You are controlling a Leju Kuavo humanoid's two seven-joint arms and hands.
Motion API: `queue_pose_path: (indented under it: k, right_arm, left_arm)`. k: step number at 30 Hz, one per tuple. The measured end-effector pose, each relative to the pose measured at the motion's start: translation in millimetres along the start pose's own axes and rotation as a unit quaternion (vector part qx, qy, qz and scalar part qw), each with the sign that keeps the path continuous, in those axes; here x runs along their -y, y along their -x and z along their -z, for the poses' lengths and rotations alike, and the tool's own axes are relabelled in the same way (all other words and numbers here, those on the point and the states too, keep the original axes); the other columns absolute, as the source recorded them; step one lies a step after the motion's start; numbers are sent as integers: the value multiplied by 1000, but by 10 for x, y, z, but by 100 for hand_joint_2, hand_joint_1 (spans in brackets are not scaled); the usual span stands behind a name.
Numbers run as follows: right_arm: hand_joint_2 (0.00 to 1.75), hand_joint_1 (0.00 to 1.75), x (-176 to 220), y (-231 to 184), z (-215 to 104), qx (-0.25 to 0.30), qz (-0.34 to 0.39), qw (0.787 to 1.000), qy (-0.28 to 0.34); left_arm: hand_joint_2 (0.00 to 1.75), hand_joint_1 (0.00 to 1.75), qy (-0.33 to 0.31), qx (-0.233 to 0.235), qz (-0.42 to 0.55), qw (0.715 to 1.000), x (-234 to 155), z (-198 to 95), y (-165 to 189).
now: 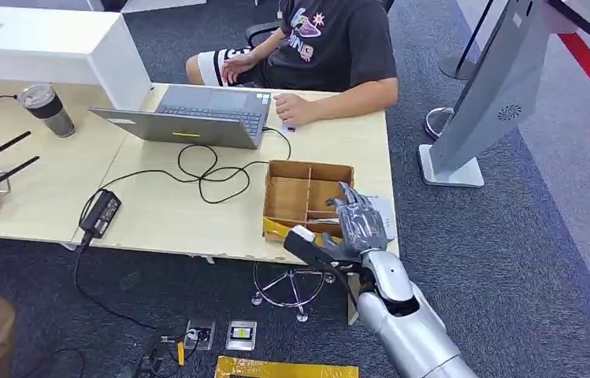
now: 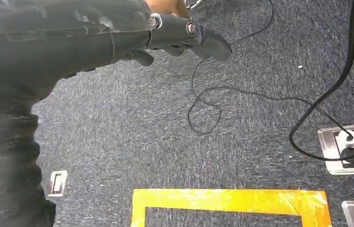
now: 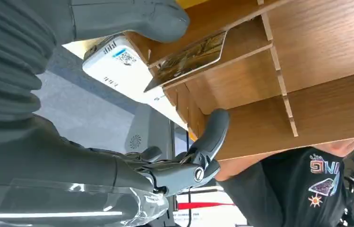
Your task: Pass the card to the sensor for recognition and then transmit it.
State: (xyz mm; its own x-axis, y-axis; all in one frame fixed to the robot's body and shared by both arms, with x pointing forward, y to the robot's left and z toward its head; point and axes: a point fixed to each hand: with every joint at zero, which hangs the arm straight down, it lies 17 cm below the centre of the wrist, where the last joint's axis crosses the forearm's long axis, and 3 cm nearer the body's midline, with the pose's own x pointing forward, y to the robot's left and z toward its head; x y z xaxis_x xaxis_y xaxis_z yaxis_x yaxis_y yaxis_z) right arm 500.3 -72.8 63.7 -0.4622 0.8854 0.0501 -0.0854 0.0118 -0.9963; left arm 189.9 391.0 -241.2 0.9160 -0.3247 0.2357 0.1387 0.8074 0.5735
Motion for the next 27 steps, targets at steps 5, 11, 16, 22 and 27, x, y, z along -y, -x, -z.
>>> queue_pose_path:
  k: [5, 11, 16, 22, 27]
  right_arm:
    - [175, 77, 4, 39, 15, -3, -3, 1000, 0]
    - [175, 80, -2, 83, 29, -5, -8, 1000, -3]
    - [175, 80, -9, 116, 35, -7, -12, 1000, -4]
    - [175, 89, -21, 151, 41, -8, -16, 1000, -7]
    - [175, 89, -47, 173, 34, -10, -17, 1000, -8]
  left_arm:
    - [175, 0, 0, 0, 0, 1000, 1, 0, 0]
    - [175, 0, 0, 0, 0, 1000, 1, 0, -2]
    - [175, 0, 0, 0, 0, 1000, 1, 0, -3]
    - [175, 0, 3, 4, 4, 1000, 7, 0, -21]
    - [175, 0, 4, 8, 5, 1000, 1, 4, -69]
